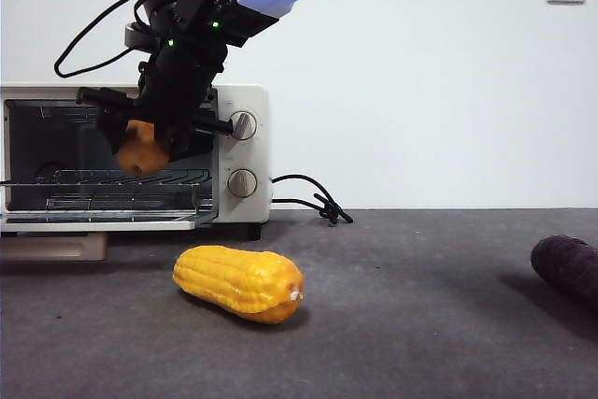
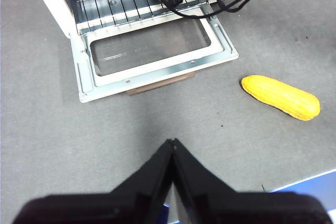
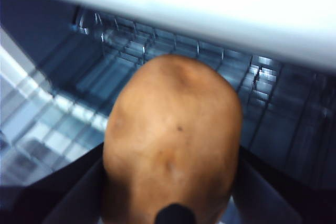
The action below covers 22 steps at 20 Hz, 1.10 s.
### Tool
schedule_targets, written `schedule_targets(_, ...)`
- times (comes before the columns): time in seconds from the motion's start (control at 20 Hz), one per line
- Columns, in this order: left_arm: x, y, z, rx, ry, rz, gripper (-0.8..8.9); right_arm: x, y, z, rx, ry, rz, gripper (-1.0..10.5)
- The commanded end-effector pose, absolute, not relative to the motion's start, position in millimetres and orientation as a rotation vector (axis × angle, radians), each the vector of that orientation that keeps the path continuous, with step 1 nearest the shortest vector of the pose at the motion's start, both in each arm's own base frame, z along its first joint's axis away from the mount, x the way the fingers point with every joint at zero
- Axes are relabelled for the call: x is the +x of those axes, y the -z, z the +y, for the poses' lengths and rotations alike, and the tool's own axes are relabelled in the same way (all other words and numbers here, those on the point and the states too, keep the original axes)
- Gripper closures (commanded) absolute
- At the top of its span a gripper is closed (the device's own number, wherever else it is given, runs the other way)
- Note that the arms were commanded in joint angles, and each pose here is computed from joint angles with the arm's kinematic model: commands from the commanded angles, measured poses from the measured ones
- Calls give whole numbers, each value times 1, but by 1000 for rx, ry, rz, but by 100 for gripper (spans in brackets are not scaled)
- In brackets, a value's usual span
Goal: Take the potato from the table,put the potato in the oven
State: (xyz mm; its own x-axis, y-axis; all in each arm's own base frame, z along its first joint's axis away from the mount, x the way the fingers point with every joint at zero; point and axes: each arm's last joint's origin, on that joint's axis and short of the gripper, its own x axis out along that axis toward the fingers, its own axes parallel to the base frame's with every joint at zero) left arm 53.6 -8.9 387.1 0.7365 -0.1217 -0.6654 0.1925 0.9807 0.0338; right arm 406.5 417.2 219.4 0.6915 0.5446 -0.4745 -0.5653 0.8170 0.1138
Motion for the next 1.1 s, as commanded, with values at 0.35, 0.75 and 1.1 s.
schedule_targets(0.35,52,-388,-9,109,178,715,818,410,-207,419,-34,-607,514,448)
schedule_targets(0.75,52,-388,-9,103,183,716,818,410,-208,419,-37,-591,505,401)
schedule_targets(1.1,52,-388,-9,108,185,716,818,401,-221,418,-18,-558,600,402)
